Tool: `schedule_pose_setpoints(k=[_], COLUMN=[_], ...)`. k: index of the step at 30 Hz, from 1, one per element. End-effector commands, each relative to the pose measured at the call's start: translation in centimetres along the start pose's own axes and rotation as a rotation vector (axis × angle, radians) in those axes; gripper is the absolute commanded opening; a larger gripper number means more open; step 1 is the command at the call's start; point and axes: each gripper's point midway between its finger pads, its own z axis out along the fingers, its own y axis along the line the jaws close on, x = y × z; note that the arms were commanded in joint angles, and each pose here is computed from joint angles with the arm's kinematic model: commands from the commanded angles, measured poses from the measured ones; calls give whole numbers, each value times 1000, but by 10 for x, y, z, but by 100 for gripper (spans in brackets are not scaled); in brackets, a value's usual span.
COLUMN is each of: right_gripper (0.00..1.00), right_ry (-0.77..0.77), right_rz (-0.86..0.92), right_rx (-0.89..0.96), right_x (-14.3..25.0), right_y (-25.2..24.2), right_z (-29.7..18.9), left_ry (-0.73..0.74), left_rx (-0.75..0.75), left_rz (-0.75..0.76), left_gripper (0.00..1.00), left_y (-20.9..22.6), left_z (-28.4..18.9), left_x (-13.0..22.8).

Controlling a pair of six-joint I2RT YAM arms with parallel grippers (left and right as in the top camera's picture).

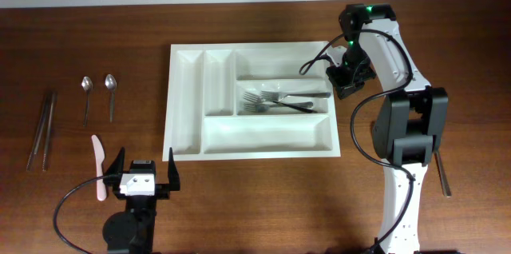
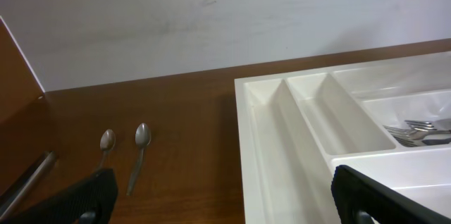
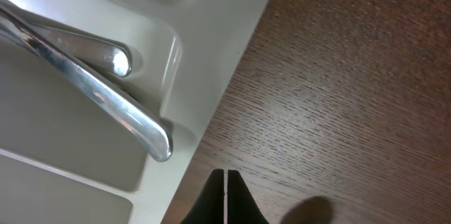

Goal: Pack container

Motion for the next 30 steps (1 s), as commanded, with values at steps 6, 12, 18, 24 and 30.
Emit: schedule_pose_setpoints(k=[6, 12, 18, 24, 30], right_gripper=[4, 4, 4, 4, 4], right_ry=[6, 4, 5, 6, 7], right_rz=[-2, -3, -17, -44, -52], right_rx=[5, 5, -7, -2, 3], right_x=[-3, -3, -5, -8, -9], right_y=[4, 4, 13, 24, 26], right_z=[6, 6, 6, 7, 8], left_ry=[1, 1, 1, 1, 1], left_rx=[-7, -7, -7, -7, -7], left_rz=[13, 12, 12, 12, 12], left_gripper=[99, 99, 99, 99, 99], left_y=[1, 1, 1, 1, 1], left_z=[0, 0, 0, 0, 0], left_x=[2, 2, 2, 2, 2])
